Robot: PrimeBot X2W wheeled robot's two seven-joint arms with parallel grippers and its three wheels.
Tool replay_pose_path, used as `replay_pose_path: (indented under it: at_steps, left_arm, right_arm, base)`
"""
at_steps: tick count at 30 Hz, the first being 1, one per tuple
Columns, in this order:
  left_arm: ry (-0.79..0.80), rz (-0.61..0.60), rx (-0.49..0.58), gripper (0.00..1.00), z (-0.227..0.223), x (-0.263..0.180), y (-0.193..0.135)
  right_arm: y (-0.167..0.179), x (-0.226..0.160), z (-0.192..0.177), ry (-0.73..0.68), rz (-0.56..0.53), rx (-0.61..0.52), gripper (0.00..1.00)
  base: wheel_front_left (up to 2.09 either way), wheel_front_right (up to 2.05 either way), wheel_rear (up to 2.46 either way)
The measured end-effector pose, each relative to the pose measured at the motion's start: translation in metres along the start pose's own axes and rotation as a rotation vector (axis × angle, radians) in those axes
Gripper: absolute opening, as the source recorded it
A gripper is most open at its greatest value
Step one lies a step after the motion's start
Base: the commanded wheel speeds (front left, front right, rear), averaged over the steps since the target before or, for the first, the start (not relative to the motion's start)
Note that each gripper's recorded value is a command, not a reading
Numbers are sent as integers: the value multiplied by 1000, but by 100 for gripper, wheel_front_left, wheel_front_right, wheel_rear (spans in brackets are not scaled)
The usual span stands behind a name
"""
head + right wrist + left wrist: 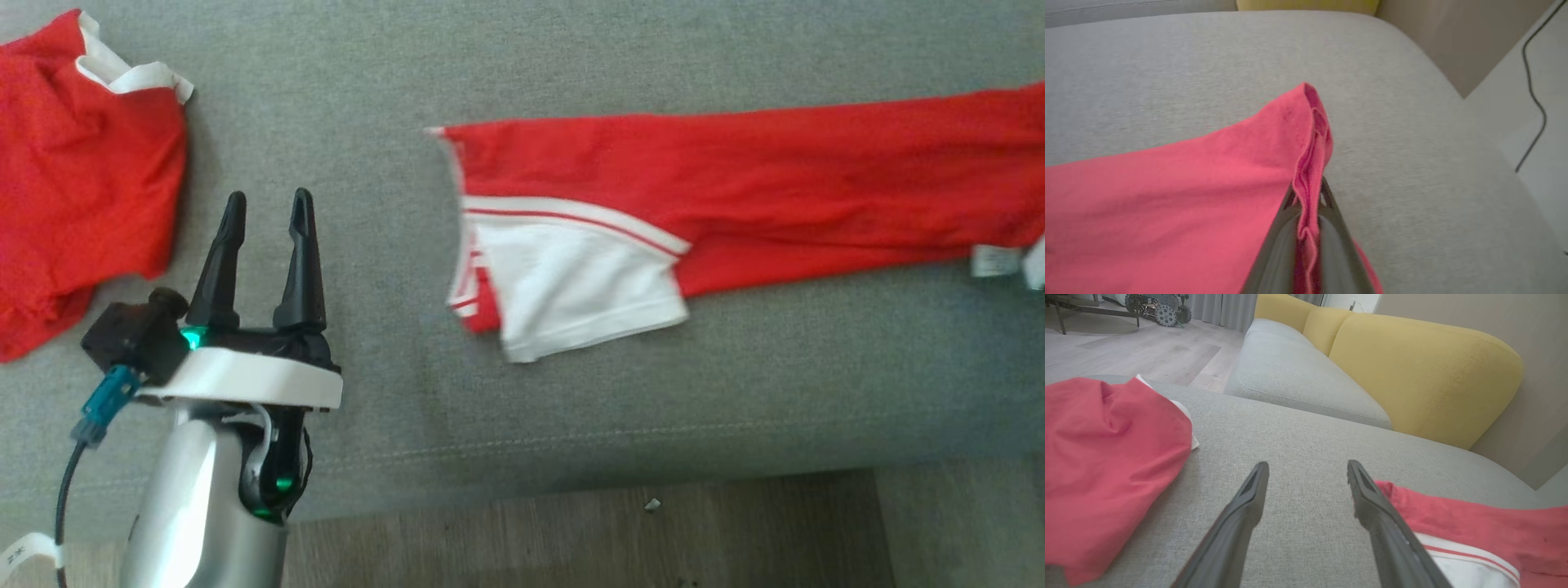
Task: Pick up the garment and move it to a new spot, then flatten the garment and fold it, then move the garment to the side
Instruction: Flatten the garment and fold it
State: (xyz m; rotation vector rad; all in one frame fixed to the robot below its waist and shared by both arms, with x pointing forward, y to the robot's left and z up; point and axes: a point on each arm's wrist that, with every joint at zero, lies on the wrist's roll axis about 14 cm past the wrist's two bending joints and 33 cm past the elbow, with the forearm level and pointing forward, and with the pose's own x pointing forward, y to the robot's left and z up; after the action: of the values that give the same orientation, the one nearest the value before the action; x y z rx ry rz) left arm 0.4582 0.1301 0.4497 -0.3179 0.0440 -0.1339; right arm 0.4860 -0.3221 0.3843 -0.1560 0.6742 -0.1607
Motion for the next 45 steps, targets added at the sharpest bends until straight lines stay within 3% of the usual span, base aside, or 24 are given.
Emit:
replay_pose_path:
  at_steps: [4,9,17,23,28,36,45]
  left_arm:
    - [-5,1,1,100,2,-1,0]
    - [-15,-5,2,100,6,-1,-2]
    - [-49,-28,1,100,21,-5,-13]
    - [-62,-37,-14,100,28,-13,-19]
    - [-80,-44,-26,100,36,-20,-26]
    - [-79,-36,-26,100,37,-27,-24]
    - [-67,5,-31,100,33,-32,-10]
  right_arm:
    - [-18,-3,5,-17,-68,-31,0]
    - [8,-6,15,-58,-28,-3,0]
    - [69,-31,60,-181,135,52,0]
    - [110,-69,85,-253,274,57,0]
    - [156,-108,98,-285,437,131,0]
    - [208,-128,82,-241,639,244,0]
    - [261,-121,49,-141,778,338,0]
  base:
    - [0,0,0]
    - [0,0,0]
    - [0,0,0]
    - [0,0,0]
    - [0,0,0]
    - [0,0,0]
    - [0,0,0]
